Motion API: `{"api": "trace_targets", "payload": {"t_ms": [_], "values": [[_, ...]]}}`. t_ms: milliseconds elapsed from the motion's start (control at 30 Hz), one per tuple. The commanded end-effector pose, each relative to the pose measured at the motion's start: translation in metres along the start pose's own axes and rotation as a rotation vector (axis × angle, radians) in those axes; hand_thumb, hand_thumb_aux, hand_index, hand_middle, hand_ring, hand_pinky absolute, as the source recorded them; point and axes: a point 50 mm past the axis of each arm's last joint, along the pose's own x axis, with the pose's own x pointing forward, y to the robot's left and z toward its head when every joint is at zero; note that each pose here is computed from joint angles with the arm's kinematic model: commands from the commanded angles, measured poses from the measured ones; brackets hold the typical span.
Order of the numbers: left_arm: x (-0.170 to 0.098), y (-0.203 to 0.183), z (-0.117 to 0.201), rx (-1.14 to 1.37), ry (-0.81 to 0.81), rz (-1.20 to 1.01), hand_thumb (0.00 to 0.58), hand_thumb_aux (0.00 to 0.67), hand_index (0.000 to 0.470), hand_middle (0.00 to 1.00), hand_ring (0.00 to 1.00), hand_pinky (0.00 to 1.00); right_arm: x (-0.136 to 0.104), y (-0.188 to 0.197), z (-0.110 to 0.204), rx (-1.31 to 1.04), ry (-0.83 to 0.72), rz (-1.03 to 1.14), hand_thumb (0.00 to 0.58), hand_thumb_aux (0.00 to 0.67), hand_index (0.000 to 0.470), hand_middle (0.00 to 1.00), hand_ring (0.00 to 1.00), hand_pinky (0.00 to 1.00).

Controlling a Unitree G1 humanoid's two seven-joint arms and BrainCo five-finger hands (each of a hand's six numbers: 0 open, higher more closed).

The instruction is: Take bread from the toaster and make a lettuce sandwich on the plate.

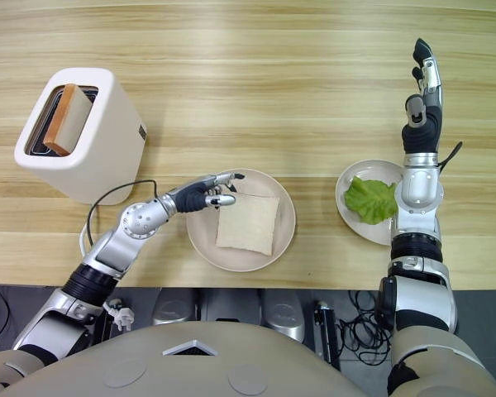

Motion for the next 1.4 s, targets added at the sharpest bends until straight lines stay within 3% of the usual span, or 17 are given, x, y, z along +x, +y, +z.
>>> {"api": "trace_targets", "payload": {"t_ms": [33, 300, 433, 567, 767, 1300, 1333, 1367, 1400], "values": [[-0.01, 0.022, 0.009, 0.095, -0.011, 0.028, 0.0, 0.0, 0.0, 0.0, 0.0, 0.0, -0.001, -0.007, 0.0, -0.021, 0.003, -0.001, 0.0, 0.0, 0.0, 0.0, 0.0, 0.0], [-0.039, 0.038, 0.023, 0.171, -0.01, -0.009, 0.0, 0.0, 0.0, 0.0, 0.0, 0.0, -0.016, -0.025, -0.004, -0.166, 0.028, 0.053, 0.0, 0.0, 0.0, 0.0, 0.0, 0.0], [-0.046, 0.035, 0.023, 0.128, -0.008, 0.014, 0.0, 0.0, 0.0, 0.0, 0.0, 0.0, -0.037, -0.039, -0.018, -0.35, 0.09, 0.132, 0.0, 0.0, 0.0, 0.0, 0.0, 0.0], [-0.043, 0.033, 0.027, -0.037, -0.099, 0.152, 0.0, 0.0, 0.0, 0.0, 0.0, 0.0, -0.07, -0.047, -0.037, -0.712, 0.098, 0.31, 0.0, 0.0, 0.0, 0.0, 0.0, 0.0], [-0.039, 0.016, 0.015, -0.176, -0.092, 0.206, 0.0, 0.0, 0.0, 0.0, 0.0, 0.0, -0.101, -0.062, -0.057, -0.968, 0.118, 0.398, 0.0, 0.0, 0.0, 0.0, 0.0, 0.0], [-0.038, -0.006, 0.001, -0.218, -0.041, 0.172, 0.0, 0.0, 0.0, 0.0, 0.0, 0.0, -0.127, -0.062, -0.07, -1.192, 0.043, 0.639, 0.0, 0.0, 0.0, 0.0, 0.0, 0.0], [-0.038, -0.007, 0.0, -0.218, -0.04, 0.169, 0.0, 0.0, 0.0, 0.0, 0.0, 0.0, -0.127, -0.062, -0.07, -1.189, 0.038, 0.637, 0.104, 0.063, 0.043, 0.0, 0.0, 0.0], [-0.037, -0.008, 0.0, -0.218, -0.04, 0.165, 0.0, 0.0, 0.0, 0.0, 0.0, 0.0, -0.127, -0.061, -0.07, -1.187, 0.04, 0.634, 0.458, 0.363, 0.249, 0.0, 0.0, 0.0], [-0.037, -0.008, 0.0, -0.218, -0.04, 0.162, 0.0, 0.0, 0.0, 0.0, 0.0, 0.0, -0.127, -0.061, -0.07, -1.187, 0.043, 0.631, 0.493, 0.41, 0.281, 0.0, 0.0, 0.0]]}}
